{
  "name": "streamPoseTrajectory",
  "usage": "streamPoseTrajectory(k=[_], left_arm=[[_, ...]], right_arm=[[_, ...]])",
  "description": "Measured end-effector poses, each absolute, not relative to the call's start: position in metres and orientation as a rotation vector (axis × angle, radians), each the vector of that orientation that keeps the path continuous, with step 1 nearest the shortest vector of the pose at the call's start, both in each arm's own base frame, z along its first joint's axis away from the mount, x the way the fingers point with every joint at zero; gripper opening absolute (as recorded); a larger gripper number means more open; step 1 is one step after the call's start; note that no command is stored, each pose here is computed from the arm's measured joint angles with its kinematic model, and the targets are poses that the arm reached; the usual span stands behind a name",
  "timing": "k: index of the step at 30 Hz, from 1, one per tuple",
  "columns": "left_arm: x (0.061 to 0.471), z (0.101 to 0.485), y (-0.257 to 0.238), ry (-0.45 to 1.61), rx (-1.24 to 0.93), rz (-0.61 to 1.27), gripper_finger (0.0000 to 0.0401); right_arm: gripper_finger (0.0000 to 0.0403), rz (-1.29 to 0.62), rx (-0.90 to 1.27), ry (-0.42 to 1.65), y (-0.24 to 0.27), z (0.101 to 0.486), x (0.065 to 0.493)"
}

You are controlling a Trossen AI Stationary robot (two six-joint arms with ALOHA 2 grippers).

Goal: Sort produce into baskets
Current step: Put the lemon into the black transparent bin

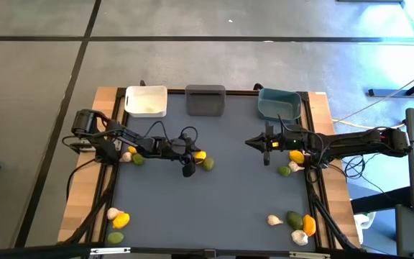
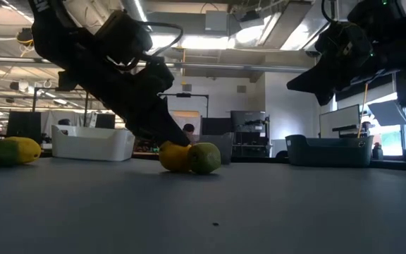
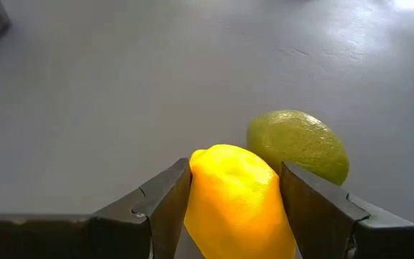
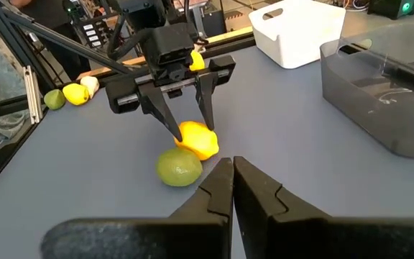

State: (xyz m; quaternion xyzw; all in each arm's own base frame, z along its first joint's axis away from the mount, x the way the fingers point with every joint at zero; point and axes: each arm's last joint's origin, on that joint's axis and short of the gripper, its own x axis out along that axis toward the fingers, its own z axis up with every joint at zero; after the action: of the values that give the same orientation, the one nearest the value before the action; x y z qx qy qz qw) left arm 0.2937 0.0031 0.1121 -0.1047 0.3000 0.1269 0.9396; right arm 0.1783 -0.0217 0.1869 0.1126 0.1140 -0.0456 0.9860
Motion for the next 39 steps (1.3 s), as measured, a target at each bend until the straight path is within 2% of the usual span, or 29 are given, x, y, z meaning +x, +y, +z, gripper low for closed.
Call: streamPoseTrajectory(k=[11, 20, 27, 31, 39], left_arm=[[0.2936, 0.1119, 0.011, 0.605, -0.256, 0.281, 0.0211], [0.2908, 0.1069, 0.0118, 0.65, -0.275, 0.244, 0.0271], [0.2884, 0.1038, 0.0109, 0.69, -0.274, 0.248, 0.028], [0.2884, 0.104, 0.0111, 0.692, -0.239, 0.237, 0.0258], [0.2897, 0.1059, 0.0111, 0.678, -0.187, 0.216, 0.017]], right_arm=[[0.0014, -0.092, 0.226, 0.229, -0.0217, 0.1869, 0.1783], [0.0014, -0.091, 0.226, 0.228, -0.0217, 0.187, 0.1783], [0.0014, -0.091, 0.226, 0.227, -0.0217, 0.1871, 0.1783], [0.0014, -0.095, 0.226, 0.227, -0.0218, 0.1871, 0.1783], [0.0014, -0.099, 0.225, 0.227, -0.0219, 0.1871, 0.1783]])
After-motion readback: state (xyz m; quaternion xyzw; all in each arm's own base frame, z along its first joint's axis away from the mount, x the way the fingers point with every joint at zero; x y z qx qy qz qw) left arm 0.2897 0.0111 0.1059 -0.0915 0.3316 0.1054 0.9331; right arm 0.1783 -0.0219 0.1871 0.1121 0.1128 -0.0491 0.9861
